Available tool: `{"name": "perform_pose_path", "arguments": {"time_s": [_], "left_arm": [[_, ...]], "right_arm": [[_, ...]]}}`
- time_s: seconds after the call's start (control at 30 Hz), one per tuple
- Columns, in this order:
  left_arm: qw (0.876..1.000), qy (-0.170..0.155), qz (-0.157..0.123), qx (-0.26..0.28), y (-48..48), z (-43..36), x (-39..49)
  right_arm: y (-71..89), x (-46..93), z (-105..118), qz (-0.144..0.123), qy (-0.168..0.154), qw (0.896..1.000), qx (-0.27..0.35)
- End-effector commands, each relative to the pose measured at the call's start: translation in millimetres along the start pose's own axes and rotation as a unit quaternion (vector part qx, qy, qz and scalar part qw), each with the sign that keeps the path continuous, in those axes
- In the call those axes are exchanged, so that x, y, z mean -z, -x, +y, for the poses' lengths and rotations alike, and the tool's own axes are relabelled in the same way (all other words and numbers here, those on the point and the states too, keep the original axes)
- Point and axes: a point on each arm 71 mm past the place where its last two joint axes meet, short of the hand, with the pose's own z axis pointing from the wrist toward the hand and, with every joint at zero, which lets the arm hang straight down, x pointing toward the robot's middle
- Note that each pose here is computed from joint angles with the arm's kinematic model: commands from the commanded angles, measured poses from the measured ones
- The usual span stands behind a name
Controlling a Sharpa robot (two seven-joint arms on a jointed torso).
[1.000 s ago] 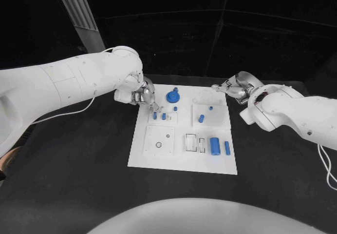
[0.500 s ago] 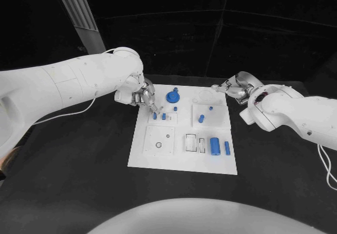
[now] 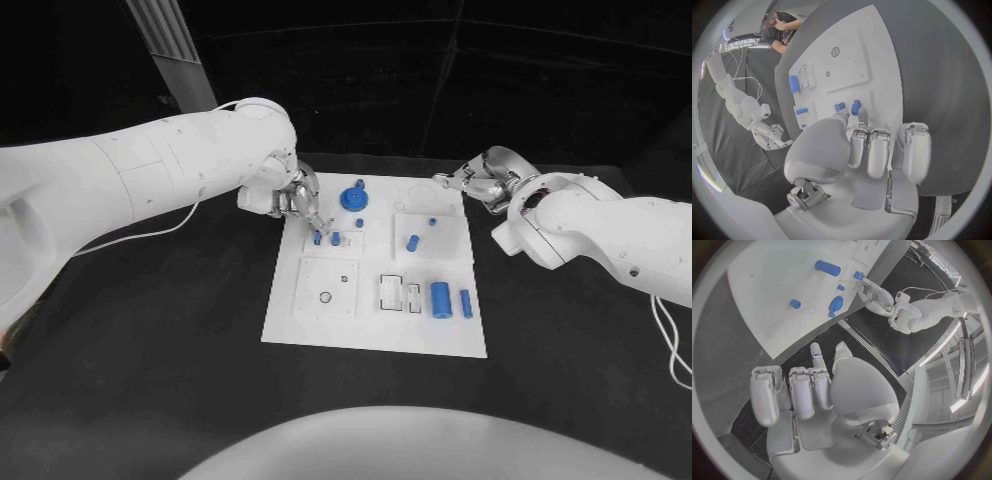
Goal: Assemble the parts on the task board
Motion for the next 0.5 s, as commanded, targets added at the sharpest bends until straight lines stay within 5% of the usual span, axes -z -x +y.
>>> {"name": "perform_pose_path", "arguments": {"time_s": [0.03,0.5], "left_arm": [[1.0,0.001,0.005,-0.001,0.2,0.2,0.1],[1.0,0.004,0.013,-0.005,-1.3,-0.8,-2.0]], "right_arm": [[0.2,0.1,1.6,0.0,0.003,1.0,0.0],[0.2,0.3,1.7,0.0,0.003,1.0,0.0]]}}
